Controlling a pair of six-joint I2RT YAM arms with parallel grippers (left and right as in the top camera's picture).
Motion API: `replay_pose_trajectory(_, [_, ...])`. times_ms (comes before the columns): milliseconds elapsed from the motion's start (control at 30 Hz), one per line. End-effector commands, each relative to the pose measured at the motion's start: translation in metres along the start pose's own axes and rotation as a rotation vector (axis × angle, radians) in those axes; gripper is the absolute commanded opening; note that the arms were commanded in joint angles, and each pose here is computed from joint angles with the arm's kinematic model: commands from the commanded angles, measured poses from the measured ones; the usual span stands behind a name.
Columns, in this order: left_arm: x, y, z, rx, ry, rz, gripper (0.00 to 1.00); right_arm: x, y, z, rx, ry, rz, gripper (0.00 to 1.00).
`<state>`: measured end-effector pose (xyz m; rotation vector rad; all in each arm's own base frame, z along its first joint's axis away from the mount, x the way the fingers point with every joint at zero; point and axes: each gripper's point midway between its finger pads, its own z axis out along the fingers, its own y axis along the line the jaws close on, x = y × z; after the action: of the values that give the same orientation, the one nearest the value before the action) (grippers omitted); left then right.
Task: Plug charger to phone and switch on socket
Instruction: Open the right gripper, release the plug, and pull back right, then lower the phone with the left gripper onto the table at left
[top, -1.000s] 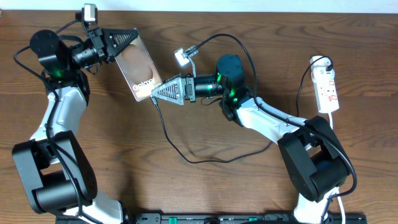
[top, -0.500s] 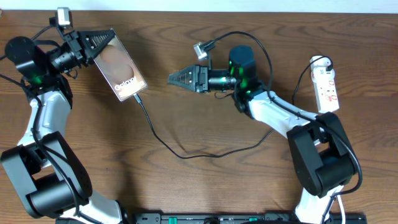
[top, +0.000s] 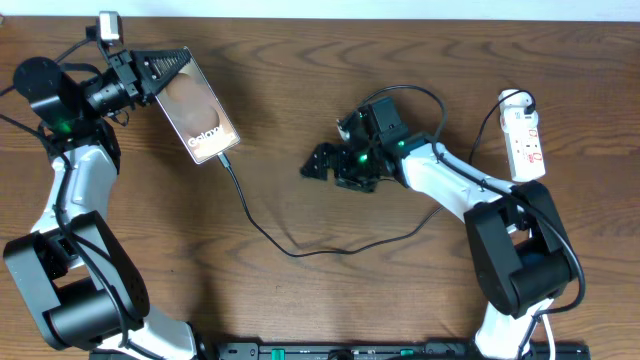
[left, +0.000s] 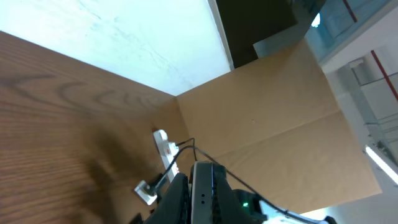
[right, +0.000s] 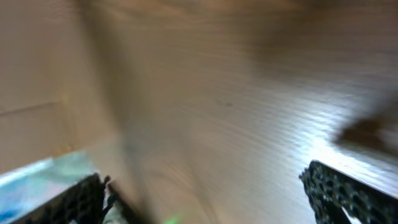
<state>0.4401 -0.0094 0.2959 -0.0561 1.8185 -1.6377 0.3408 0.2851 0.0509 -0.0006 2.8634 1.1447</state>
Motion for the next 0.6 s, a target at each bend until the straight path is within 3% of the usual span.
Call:
replay_pose_trajectory(0, [0.001, -0.016, 0.000, 0.015, 0.024, 0.091, 0.08, -0.037, 0.013, -0.053, 0.186, -0.203, -0.172, 0.99])
replay_pose_trajectory(267, [0.018, -0.001, -0.001, 0.016, 0.044, 0.152, 0.07, -0.038, 0.014, -0.127, 0.427, -0.368, -0.200, 0.99])
replay_pose_trajectory(567, [0.049, 0.034, -0.004, -0.005, 0.040, 0.099, 0.07, -0.024, 0.009, -0.137, 0.461, -0.338, -0.184, 0.99])
